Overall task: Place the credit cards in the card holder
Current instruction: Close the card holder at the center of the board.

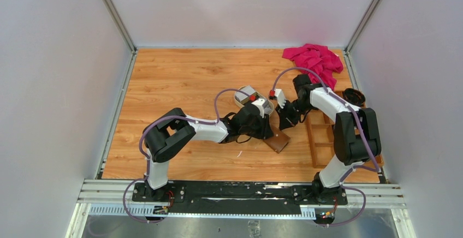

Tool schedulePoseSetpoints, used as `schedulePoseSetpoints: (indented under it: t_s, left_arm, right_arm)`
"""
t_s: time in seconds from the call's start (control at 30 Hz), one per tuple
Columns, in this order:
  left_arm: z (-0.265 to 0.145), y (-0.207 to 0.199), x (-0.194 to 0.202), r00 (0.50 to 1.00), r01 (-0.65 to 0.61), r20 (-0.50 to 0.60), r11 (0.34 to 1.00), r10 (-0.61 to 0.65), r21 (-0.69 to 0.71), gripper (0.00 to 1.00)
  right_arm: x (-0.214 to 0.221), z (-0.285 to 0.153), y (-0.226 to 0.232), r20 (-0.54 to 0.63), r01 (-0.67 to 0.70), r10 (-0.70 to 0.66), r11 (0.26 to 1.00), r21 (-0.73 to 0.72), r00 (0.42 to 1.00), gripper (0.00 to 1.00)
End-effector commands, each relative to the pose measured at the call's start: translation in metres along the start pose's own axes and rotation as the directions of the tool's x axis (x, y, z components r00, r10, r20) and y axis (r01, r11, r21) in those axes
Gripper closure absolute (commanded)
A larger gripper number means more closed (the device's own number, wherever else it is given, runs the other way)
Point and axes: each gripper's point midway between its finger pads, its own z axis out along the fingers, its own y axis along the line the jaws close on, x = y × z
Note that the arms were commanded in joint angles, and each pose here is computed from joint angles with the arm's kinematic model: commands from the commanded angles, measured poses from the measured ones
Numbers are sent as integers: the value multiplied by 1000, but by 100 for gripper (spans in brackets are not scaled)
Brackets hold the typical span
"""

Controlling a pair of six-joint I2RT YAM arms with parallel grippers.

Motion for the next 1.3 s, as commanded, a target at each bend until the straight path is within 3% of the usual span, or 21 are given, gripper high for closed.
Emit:
schedulePoseSetpoints:
  t_s: [0.0, 0.63, 0.93, 1.1, 1.27]
  left_arm:
    - [1, 26, 39, 993, 9, -117, 997, -18, -73, 67]
    - [3, 14, 37, 993, 16, -112, 999, -22, -52, 67]
    - [-31, -13, 4, 1000, 27, -6, 1000, -27, -4, 55]
    - [-53, -15, 10, 990, 133, 52, 991, -134, 19, 51]
    - [-50, -11, 32, 952, 299, 56, 953, -302, 45, 50]
  right_arm:
    - [-7, -11, 16, 42, 8, -6, 999, -48, 999, 100]
    - [14, 11, 31, -47, -67, 61, 989, -133, 997, 100]
    - [17, 13, 22, -56, -81, 77, 994, -77, 995, 100]
    - [14, 11, 23, -38, -66, 63, 995, -70, 997, 100]
    - [11, 10, 25, -17, -53, 52, 996, -73, 999, 100]
